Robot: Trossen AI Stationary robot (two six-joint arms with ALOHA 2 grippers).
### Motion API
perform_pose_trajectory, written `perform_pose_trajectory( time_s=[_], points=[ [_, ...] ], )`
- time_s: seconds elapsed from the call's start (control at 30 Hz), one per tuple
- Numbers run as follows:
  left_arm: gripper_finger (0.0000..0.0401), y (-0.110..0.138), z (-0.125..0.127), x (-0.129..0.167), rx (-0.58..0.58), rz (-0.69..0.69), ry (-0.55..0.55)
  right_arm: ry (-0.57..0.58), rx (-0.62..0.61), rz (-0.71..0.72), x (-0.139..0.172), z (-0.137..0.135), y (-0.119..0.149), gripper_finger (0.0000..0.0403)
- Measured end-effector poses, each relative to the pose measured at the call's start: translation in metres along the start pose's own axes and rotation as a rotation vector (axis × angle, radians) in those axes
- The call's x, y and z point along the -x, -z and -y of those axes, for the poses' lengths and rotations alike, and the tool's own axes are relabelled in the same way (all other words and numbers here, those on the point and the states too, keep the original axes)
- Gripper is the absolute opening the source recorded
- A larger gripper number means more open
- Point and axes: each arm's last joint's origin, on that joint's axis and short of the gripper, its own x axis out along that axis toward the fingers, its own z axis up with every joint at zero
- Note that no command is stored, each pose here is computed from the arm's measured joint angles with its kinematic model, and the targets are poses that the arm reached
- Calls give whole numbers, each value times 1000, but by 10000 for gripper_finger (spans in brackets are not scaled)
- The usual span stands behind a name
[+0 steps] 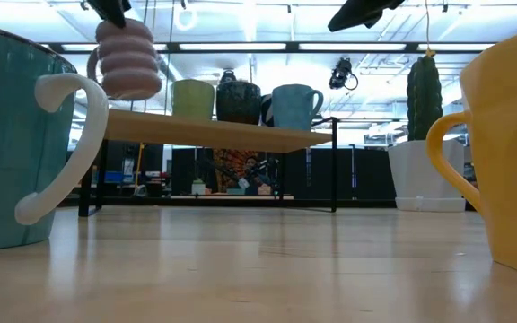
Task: Place coffee mugs
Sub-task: Put the purple mug on the shelf
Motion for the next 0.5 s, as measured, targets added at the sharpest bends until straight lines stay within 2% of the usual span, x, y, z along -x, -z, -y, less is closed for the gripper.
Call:
perform_pose_trajectory(
  time_s=[0.23,0.5],
  points=[
    [54,9,-8,3,-149,-66,-22,-2,-4,-6,0,0,1,71],
    [54,8,-23,2,-308,-50,-4,-2,-4,-7,0,0,1,71]
  ],
)
